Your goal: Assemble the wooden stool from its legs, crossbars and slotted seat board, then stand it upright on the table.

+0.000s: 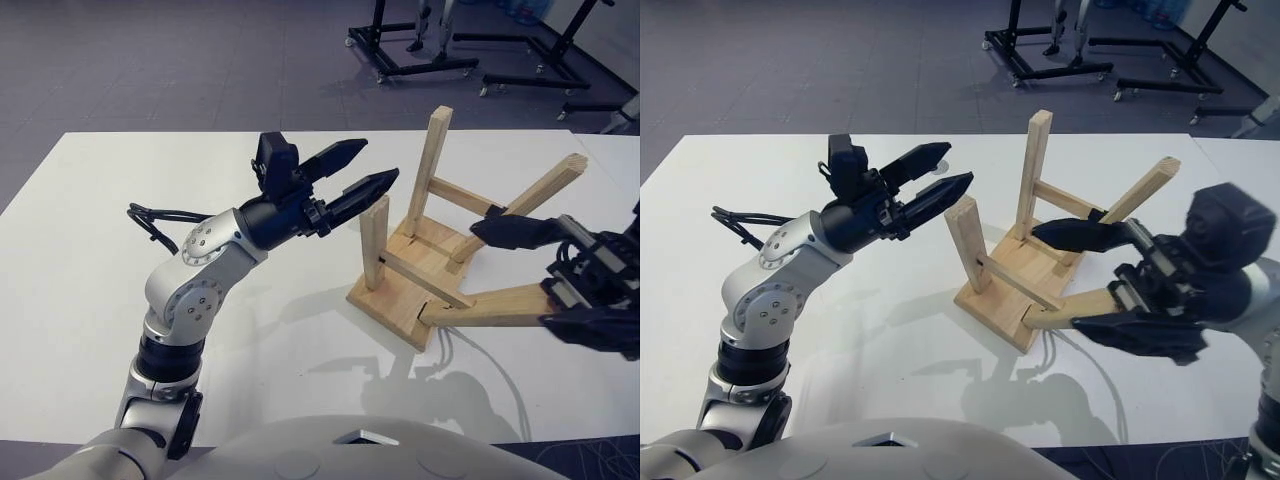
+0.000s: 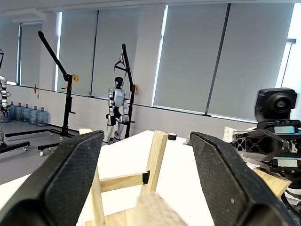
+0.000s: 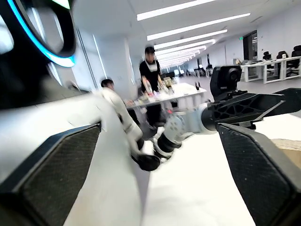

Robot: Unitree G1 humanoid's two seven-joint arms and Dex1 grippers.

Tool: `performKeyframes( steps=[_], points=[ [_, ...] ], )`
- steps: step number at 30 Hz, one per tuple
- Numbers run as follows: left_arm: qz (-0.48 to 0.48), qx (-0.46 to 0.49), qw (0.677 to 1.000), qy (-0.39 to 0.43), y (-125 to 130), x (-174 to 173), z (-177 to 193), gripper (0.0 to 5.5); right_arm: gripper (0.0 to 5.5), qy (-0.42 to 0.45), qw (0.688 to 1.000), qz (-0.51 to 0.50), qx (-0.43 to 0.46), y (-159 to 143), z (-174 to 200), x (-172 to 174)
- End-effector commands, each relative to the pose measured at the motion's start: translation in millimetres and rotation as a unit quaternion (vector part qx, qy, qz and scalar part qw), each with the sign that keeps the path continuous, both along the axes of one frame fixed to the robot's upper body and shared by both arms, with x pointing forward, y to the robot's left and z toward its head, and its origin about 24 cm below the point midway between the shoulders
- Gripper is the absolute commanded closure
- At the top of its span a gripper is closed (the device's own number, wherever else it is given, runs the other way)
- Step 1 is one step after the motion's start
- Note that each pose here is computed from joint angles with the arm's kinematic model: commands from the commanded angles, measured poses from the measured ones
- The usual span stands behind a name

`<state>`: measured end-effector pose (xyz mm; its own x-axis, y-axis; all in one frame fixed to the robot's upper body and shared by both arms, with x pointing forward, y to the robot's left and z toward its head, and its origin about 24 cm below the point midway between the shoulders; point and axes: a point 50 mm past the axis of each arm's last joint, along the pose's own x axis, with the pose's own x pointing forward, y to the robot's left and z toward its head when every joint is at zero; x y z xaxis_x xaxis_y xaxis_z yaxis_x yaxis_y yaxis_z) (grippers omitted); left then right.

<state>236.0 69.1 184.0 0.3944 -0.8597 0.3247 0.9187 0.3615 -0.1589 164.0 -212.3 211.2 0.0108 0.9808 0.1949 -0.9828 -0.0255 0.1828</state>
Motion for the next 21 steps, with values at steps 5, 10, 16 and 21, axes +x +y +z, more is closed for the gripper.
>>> performKeyframes(
  steps=[5, 10, 16, 21],
  points=[
    [0.014, 0.014, 1.0, 0.017, 3, -1, -11, 2.14, 0.92, -0.031, 0.997, -0.054, 0.039, 7, -2, 23],
    [0.02, 0.013, 1.0, 0.018, 5, -1, -14, 2.14, 0.92, -0.04, 0.997, -0.071, 0.005, -2, -2, 25],
    [0.024, 0.013, 0.999, 0.018, 9, 1, -15, 2.14, 0.92, -0.056, 0.991, -0.076, -0.094, -2, -28, 24],
    [0.024, 0.016, 0.999, 0.017, 10, 2, -15, 2.14, 0.92, -0.107, 0.985, -0.104, -0.087, 5, -28, 34]
  ],
)
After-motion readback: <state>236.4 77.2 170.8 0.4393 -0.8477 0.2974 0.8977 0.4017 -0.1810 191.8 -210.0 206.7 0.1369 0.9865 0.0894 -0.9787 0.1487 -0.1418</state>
